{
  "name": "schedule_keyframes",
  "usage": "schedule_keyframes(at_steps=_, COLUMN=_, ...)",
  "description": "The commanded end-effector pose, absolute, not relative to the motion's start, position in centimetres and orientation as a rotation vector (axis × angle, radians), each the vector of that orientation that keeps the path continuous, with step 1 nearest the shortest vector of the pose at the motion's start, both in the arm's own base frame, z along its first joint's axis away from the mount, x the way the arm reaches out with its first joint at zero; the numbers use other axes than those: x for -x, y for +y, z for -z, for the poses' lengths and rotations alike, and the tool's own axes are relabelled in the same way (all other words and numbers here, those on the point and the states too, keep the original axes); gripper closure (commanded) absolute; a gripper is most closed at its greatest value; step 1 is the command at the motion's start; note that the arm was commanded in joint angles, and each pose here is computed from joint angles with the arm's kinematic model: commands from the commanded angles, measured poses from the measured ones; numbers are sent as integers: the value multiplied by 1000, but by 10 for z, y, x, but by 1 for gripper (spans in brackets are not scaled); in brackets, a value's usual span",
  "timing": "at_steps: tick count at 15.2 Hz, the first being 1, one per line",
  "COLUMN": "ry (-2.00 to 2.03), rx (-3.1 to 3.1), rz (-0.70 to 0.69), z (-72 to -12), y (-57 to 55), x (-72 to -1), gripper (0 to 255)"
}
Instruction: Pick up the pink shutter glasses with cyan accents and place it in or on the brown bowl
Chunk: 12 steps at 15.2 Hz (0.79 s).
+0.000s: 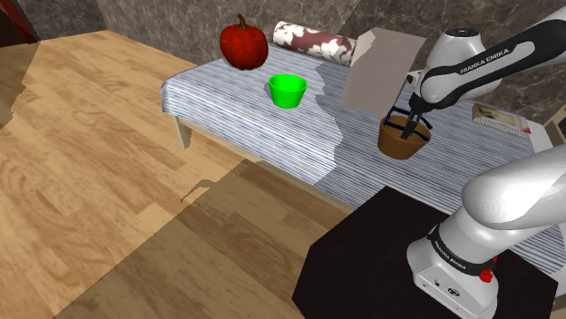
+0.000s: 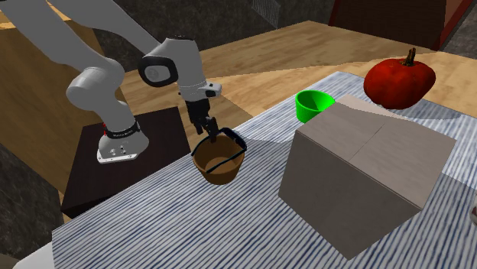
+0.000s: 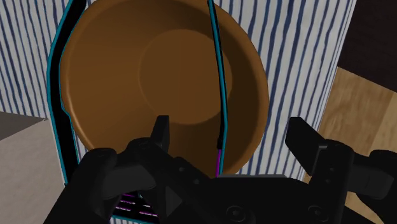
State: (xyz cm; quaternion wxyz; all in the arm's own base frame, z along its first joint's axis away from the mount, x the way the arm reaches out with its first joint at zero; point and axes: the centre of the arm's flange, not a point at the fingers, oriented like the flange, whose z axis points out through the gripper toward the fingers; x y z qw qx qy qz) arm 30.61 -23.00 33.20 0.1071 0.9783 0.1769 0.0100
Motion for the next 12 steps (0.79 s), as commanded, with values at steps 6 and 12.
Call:
schedule_keyframes(at_steps=6, ry=521, rx=-2880, rz=-30, z=-381, y=-220, x=-303, gripper=0)
schedule_keyframes(at_steps=12, ry=521, rx=-2880, rz=-30, z=-381, y=-220, x=-303, gripper=0)
